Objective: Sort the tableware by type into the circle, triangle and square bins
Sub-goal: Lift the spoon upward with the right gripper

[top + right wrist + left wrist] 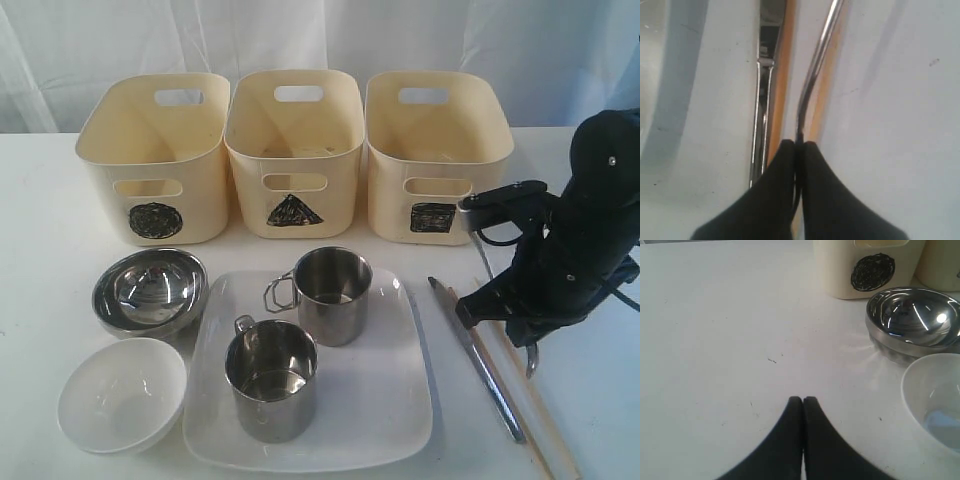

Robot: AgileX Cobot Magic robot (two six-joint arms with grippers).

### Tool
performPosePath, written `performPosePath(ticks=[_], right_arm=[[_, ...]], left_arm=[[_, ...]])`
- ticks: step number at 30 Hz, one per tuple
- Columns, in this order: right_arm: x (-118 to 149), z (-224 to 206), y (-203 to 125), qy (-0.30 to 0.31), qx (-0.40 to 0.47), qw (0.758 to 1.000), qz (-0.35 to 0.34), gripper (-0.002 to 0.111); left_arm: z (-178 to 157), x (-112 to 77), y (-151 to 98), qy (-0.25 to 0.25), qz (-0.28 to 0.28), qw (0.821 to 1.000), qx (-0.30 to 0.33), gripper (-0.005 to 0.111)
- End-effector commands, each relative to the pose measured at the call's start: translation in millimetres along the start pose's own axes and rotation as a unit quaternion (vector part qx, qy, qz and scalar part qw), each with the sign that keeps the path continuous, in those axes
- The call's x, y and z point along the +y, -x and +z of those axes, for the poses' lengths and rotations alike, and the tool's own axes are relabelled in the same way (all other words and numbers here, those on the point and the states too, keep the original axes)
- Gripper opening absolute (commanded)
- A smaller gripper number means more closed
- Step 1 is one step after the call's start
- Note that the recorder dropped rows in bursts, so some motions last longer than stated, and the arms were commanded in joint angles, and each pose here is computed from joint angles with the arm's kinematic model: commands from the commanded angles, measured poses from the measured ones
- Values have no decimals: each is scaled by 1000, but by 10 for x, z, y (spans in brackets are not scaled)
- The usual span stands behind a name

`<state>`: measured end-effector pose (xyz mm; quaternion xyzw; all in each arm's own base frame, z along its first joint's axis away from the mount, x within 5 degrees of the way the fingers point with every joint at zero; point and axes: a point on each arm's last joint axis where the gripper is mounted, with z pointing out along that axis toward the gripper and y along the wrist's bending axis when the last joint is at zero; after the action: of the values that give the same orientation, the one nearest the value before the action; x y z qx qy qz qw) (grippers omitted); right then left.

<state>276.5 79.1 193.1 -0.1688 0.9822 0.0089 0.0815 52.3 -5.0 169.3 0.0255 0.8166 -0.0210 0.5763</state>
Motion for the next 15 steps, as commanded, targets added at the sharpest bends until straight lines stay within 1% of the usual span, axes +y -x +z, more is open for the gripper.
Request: performPosePath(ticks=[1,11,15], right_arm=[[11,-43,18,21,-17,1000,1,0],[89,-50,35,63,-26,998,-3,0],[94,-51,36,66,-27,997,-3,0]], left_arm=[[2,1,-9,1,-3,1000,-1,0],[2,1,-9,1,-3,1000,-1,0],[2,1,-9,1,-3,1000,-1,0]])
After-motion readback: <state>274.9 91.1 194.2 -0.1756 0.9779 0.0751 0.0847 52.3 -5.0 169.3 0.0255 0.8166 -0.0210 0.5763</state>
